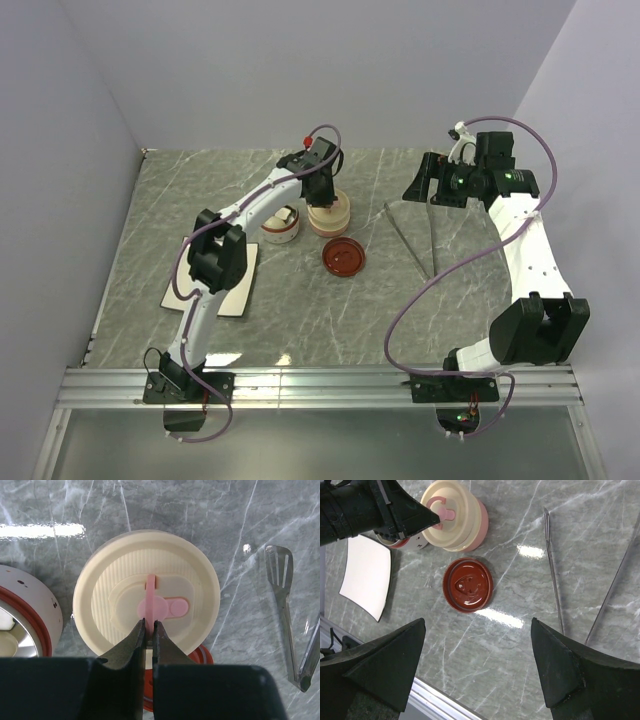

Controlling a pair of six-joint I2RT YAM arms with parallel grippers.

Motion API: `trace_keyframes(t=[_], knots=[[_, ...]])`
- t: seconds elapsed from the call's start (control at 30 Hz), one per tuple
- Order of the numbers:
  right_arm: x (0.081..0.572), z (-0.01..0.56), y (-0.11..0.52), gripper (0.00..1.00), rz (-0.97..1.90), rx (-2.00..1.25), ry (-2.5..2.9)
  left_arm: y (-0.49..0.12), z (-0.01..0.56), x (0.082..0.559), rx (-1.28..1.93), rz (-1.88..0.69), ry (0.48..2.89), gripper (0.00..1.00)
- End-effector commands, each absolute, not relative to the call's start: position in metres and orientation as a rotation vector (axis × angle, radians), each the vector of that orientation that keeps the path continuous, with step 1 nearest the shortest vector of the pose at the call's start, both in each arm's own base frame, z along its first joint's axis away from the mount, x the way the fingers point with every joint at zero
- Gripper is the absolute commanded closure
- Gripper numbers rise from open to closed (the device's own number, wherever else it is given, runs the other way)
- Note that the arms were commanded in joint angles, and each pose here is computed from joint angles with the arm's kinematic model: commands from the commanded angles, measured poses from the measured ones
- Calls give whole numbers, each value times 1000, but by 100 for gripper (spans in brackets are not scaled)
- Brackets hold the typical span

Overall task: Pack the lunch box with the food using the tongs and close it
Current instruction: Put the lid back on the lunch box

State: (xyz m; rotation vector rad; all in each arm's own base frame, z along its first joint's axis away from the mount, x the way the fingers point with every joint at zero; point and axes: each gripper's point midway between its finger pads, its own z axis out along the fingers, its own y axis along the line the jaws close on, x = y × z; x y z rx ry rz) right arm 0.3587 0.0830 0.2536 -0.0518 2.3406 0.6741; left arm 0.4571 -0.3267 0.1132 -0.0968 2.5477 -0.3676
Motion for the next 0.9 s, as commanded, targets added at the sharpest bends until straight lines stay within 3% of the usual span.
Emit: trace_keyframes(t=[0.0, 0.4, 0.67, 0.87], knots=[[359, 256, 82, 7, 684, -57, 2326, -337, 118, 463, -89, -404, 2525, 100], [358, 254, 82, 8, 688, -51, 2330, -335, 82, 456, -66, -362, 2601, 100], [356, 254, 83, 8, 693, -61, 2326, -344, 60, 429, -71, -482, 2684, 100], [355, 254, 83, 8, 691, -67, 2330, -371, 48, 405, 140, -569, 2732, 100]])
